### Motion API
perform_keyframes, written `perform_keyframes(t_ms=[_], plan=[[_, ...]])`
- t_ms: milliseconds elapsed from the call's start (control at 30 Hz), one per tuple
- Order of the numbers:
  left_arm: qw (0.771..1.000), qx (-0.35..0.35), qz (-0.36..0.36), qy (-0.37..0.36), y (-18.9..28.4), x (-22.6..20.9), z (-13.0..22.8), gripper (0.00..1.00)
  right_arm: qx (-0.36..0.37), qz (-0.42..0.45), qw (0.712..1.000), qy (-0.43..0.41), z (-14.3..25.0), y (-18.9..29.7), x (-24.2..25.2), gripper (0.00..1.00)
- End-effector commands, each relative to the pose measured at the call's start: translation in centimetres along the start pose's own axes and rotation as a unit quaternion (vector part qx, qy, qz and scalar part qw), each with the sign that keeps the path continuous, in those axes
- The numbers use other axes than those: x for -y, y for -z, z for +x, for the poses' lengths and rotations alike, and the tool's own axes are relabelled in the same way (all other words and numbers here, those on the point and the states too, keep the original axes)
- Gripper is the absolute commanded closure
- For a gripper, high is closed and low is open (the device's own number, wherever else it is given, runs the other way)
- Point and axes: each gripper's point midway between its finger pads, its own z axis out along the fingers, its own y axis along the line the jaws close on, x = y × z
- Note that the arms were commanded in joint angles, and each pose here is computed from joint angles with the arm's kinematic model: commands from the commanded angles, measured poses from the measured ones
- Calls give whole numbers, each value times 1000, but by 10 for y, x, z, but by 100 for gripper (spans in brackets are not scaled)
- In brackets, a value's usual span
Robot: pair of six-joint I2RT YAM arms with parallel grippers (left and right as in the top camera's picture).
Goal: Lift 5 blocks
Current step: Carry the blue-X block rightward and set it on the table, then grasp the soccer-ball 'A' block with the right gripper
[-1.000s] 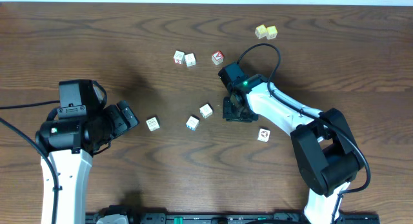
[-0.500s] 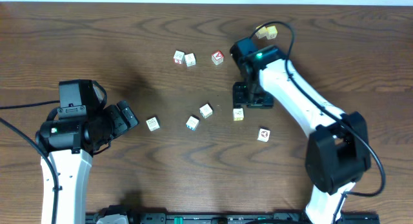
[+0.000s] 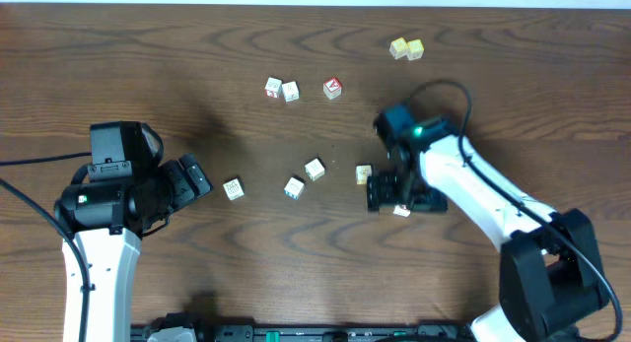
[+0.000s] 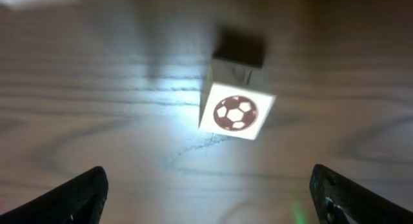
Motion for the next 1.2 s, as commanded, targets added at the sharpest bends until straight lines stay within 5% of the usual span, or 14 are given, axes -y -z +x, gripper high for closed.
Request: perform_keyframes(t_ms=[0, 333, 567, 933, 1167], plan=[[1000, 5, -4, -3, 2, -1, -3, 2, -9, -17, 1000, -1, 10, -14, -6, 6], [1000, 4, -4, -3, 2, -1, -3, 2, 44, 6, 998, -53, -18, -25, 18, 45], [1000, 4, -4, -3, 2, -1, -3, 2, 43, 3, 997, -68, -24, -26, 27, 50], [1000, 4, -4, -3, 2, -1, -3, 2, 72, -15, 995, -65, -39, -24, 20, 76], [1000, 4, -4, -3, 2, -1, -3, 2, 148, -77, 986, -20, -77, -13, -8, 75]])
